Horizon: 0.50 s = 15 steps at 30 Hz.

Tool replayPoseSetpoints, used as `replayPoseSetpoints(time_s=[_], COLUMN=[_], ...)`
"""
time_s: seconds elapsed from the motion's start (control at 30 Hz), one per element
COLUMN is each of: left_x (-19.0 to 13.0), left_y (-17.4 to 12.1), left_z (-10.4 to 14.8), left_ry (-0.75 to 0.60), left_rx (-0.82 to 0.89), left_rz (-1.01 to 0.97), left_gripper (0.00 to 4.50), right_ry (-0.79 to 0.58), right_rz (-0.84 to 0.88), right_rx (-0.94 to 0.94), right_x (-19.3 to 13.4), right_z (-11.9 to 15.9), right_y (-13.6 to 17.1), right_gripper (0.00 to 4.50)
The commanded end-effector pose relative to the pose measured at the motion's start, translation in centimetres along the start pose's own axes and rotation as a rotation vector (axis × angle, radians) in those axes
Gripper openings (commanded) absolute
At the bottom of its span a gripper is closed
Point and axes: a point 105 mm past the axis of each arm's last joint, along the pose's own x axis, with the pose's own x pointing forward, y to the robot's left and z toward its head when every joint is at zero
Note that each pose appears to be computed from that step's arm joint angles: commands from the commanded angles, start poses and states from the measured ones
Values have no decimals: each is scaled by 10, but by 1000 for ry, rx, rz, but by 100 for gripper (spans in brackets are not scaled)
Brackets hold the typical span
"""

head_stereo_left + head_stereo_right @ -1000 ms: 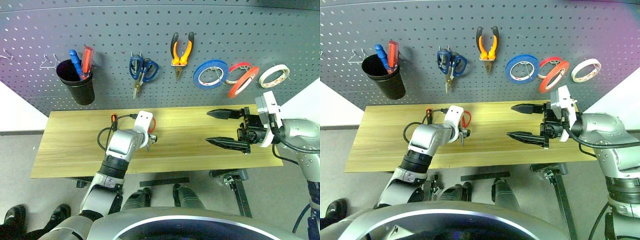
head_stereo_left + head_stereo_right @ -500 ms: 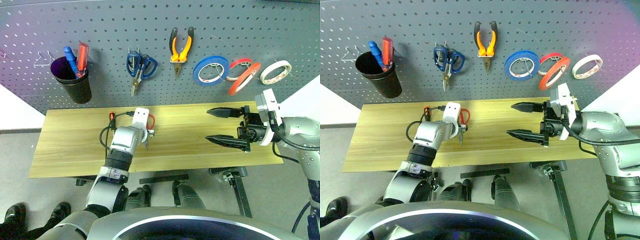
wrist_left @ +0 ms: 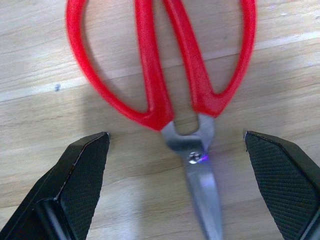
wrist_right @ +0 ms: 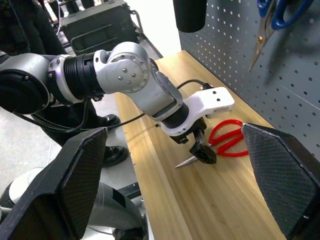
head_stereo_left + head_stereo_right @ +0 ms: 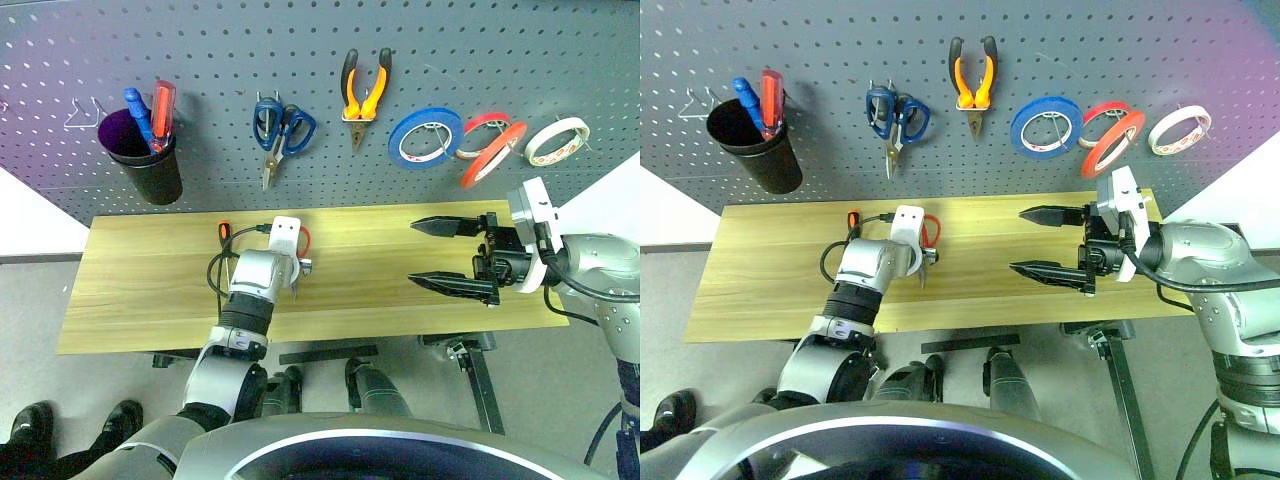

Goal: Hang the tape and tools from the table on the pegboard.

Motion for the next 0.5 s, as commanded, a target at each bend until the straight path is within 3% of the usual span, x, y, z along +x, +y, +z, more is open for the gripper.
replayPoseSetpoints(time_s=[0.03, 0.17, 0.2, 0.3, 0.5], left_x=[2, 3, 4, 6, 5], left_y=[-9, -8, -8, -8, -7], left_z=[-9, -15, -19, -24, -35], left_ry=[51, 86, 105, 130, 196], left_rx=[-12, -44, -70, -92, -138], left_rz=[-22, -17, -20, -19, 1], left_gripper=[450, 450, 432, 359, 165], right_ry=[-10, -4, -3, -3, 5], right_rz=[-11, -20, -21, -28, -47], right_rx=[-41, -42, -43, -48, -51], right_x=[-4, -6, -6, -6, -10], right_z=[10, 9, 9, 10, 11], right_y=[2, 2, 2, 0, -2], right_gripper=[449, 449, 450, 450, 450])
